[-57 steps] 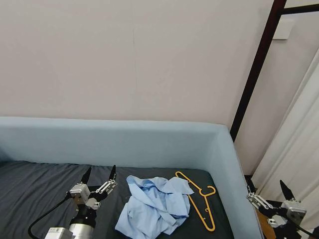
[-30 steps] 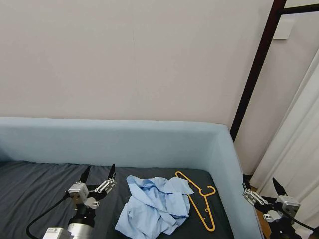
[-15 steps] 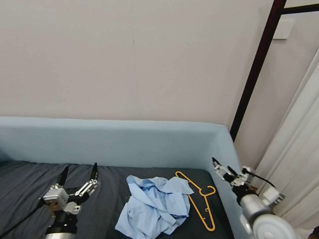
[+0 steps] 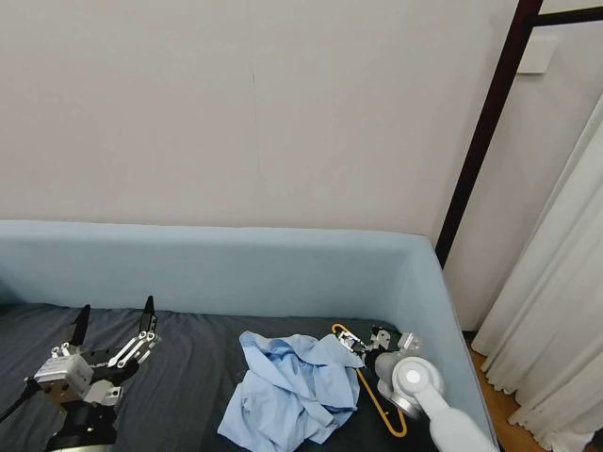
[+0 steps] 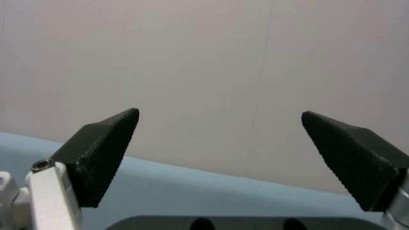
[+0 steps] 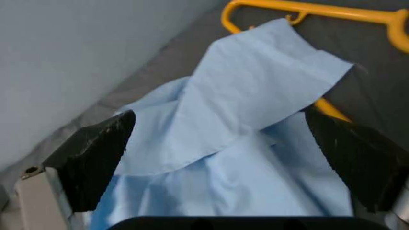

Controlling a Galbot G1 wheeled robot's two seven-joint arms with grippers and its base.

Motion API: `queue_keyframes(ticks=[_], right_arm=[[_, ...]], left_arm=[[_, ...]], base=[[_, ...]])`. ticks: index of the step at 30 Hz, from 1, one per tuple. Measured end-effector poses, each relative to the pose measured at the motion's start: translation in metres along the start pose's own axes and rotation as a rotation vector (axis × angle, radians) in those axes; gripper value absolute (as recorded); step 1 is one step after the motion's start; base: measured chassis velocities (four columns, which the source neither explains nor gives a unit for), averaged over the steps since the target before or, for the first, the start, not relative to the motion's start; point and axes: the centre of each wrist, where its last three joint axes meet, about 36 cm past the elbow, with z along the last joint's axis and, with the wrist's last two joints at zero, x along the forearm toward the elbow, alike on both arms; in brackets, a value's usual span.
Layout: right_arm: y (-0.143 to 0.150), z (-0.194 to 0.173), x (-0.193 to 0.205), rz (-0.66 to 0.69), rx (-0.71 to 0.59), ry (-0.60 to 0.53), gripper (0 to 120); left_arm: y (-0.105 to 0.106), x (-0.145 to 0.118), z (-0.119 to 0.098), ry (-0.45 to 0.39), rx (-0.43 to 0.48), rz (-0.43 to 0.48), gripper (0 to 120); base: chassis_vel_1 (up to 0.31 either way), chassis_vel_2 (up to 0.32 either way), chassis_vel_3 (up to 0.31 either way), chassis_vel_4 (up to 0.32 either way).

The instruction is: Pick up the clothes from the sofa and hang them on the clothes hanger.

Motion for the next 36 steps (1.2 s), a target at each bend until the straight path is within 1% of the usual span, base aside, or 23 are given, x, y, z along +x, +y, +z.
queue_keyframes(ticks=[5,10,15,21,28,30,31,32,36], right_arm=[[-0.005,0.002,-0.03,0.069,0.013,-0.018,100],[-0.006,0.008,-0.044,0.096,-0.002,-0.016,100],[-0.008,0.026,-0.064,0.168,-0.007,0.024,100],[-0.003,0.039,-0.074,0.171,-0.009,0.057,100],[-0.006,0.042,-0.085,0.163,0.01,0.055,100],[-0.006,0.043,-0.086,0.16,0.016,0.054,95],[-0.006,0.043,-0.086,0.158,0.019,0.053,90],[-0.006,0.043,-0.086,0.158,0.019,0.053,90],[-0.004,0.045,-0.085,0.15,0.027,0.051,72]], left_arm=[[-0.002,0.004,-0.001,-0.009,-0.009,-0.016,100],[-0.004,0.005,-0.001,-0.008,-0.013,-0.02,100],[-0.005,0.006,0.001,-0.005,-0.016,-0.025,100],[-0.004,0.006,0.002,-0.006,-0.02,-0.037,100],[-0.002,0.005,0.001,-0.011,-0.029,-0.045,100],[0.0,0.005,0.0,-0.013,-0.033,-0.046,100],[0.001,0.005,0.0,-0.014,-0.035,-0.047,100],[0.001,0.005,0.0,-0.014,-0.035,-0.047,100],[0.002,0.004,0.003,-0.013,-0.036,-0.052,100]], base=[[0.0,0.0,0.0,0.0],[0.0,0.0,0.0,0.0],[0.0,0.0,0.0,0.0],[0.0,0.0,0.0,0.0],[0.0,0.0,0.0,0.0],[0.0,0.0,0.0,0.0],[0.0,0.0,0.0,0.0],[0.0,0.0,0.0,0.0],[0.0,0.0,0.0,0.0]])
